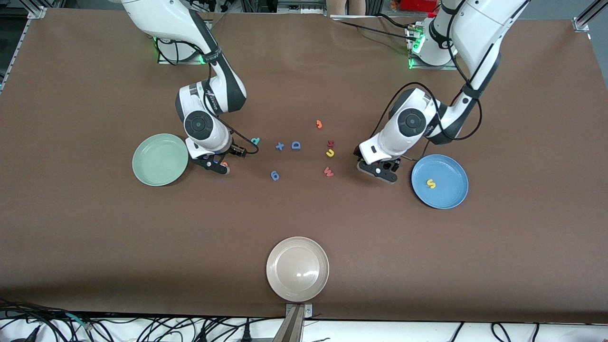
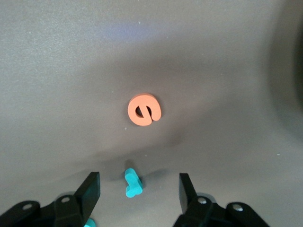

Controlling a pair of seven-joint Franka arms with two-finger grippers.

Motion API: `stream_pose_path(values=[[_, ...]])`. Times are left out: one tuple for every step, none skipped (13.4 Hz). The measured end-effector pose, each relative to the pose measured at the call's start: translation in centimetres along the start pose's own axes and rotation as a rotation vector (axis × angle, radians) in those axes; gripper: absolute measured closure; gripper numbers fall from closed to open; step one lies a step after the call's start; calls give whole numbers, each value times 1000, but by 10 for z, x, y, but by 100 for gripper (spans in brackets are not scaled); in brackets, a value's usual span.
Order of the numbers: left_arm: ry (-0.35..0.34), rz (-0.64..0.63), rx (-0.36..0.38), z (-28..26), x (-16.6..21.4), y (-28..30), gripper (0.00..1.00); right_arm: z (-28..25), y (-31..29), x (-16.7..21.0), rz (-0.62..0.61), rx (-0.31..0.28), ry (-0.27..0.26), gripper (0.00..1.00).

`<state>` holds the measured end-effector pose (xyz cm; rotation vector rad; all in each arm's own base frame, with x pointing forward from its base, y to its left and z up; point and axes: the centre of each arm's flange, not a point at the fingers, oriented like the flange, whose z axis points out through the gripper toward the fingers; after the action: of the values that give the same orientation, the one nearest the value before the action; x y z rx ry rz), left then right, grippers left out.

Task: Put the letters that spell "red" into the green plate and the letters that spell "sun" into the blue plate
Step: 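Release the S on the blue plate and return both grippers to the letters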

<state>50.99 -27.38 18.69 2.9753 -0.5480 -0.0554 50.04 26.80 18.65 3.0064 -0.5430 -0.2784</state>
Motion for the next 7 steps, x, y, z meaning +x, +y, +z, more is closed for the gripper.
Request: stream_pose_path(values=[[1,-3,-1,2,-1,1,0,1,0,0,0,-1,-1,26],[-1,-10,-2,3,-2,3,0,2,0,0,0,-3,-1,27],[-4,-14,-2,4,-3,7,0,2,0,0,0,-3,-2,27],[-7,-13,-1,6,-5,11,0,3,-1,-1,-1,-4,-2,27],[-13,-11,-1,8,-8,15,0,4,-3,-3,2,-6,-2,27],[-19,-8,0,11,-10,18,0,5,-5,-6,6,-8,-1,27],[-22,-6,0,12,-12,19,0,6,-8,-9,8,-8,2,27]])
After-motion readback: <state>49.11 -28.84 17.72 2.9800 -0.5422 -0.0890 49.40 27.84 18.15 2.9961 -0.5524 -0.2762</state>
